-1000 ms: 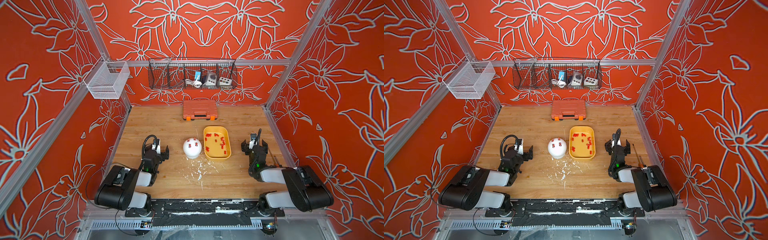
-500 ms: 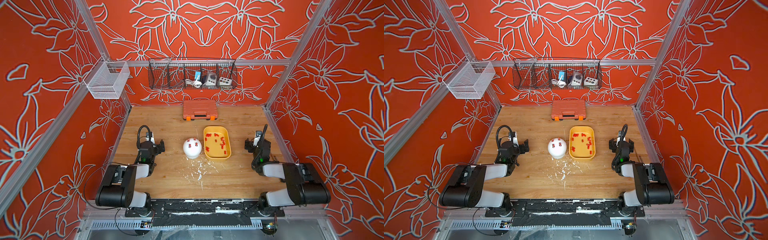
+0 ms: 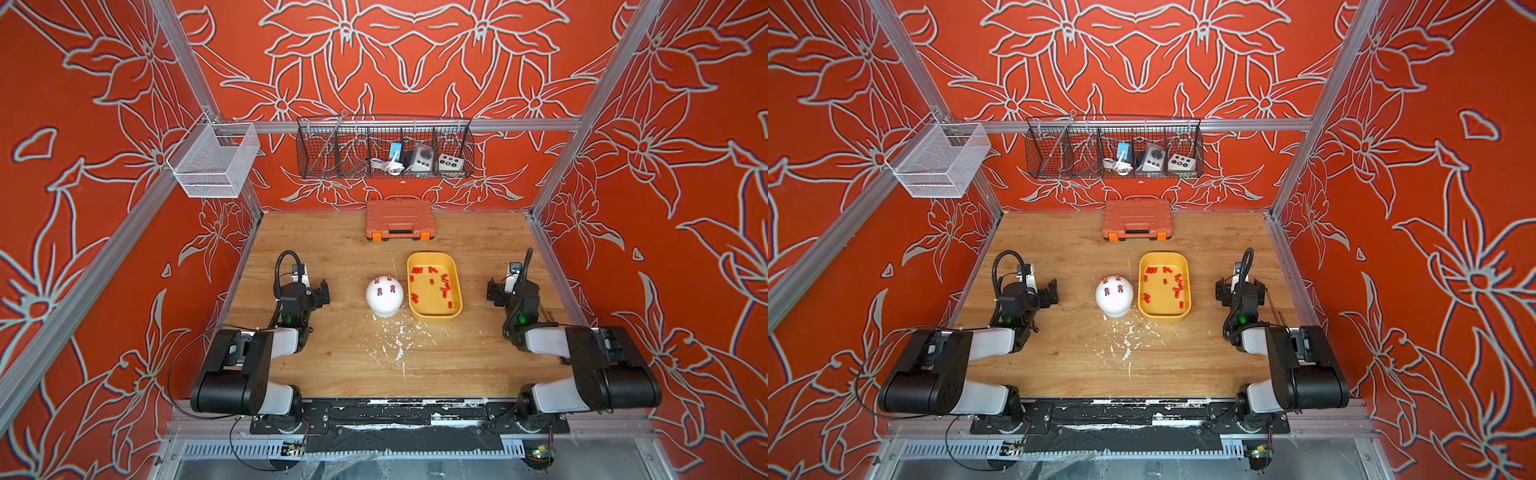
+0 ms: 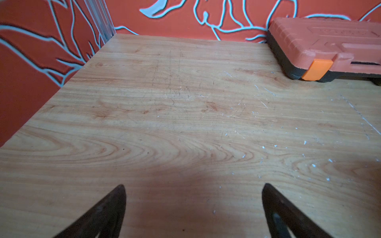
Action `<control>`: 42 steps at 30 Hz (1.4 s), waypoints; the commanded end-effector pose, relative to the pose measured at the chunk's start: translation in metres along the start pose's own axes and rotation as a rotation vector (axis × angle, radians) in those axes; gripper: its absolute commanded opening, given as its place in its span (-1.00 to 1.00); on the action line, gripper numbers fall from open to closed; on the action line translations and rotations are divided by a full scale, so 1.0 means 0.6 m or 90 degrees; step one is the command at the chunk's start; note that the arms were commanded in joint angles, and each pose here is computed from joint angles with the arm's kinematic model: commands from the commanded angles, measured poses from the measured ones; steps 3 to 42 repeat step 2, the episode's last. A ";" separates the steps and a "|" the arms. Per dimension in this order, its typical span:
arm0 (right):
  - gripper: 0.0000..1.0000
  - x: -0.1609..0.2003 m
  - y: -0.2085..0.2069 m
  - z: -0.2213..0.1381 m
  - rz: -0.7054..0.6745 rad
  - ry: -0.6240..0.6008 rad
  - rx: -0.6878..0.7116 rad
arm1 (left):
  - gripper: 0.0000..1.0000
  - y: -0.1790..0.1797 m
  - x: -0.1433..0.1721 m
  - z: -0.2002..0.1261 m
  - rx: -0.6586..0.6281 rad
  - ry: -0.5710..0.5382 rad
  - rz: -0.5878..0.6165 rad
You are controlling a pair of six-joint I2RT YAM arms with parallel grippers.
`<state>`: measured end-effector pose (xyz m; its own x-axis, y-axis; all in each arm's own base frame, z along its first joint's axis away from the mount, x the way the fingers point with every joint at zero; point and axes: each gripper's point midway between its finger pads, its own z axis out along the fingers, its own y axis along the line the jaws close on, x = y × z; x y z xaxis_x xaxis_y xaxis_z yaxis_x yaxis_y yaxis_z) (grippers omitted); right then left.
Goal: Cover the protruding screws with screw protection sleeves
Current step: Reset both arms
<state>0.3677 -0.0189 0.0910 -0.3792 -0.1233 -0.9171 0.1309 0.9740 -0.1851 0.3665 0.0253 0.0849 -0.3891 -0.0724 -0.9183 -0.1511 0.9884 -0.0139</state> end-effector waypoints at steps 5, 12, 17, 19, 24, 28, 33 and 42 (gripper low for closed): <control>0.97 -0.012 0.000 0.000 0.009 -0.014 -0.003 | 1.00 -0.005 -0.001 0.000 0.009 0.002 -0.007; 0.97 -0.012 0.000 0.000 0.009 -0.014 -0.003 | 1.00 -0.005 -0.001 0.000 0.009 0.002 -0.007; 0.97 -0.012 0.000 0.000 0.009 -0.014 -0.003 | 1.00 -0.005 -0.001 0.000 0.009 0.002 -0.007; 0.97 -0.012 0.000 0.000 0.009 -0.014 -0.003 | 1.00 -0.005 -0.001 0.000 0.009 0.002 -0.007; 0.97 -0.012 0.000 0.000 0.009 -0.014 -0.003 | 1.00 -0.005 -0.001 0.000 0.009 0.002 -0.007; 0.97 -0.012 0.000 0.000 0.009 -0.014 -0.003 | 1.00 -0.005 -0.001 0.000 0.009 0.002 -0.007; 0.97 -0.012 0.000 0.000 0.009 -0.014 -0.003 | 1.00 -0.005 -0.001 0.000 0.009 0.002 -0.007; 0.97 -0.012 0.000 0.000 0.009 -0.014 -0.003 | 1.00 -0.005 -0.001 0.000 0.009 0.002 -0.007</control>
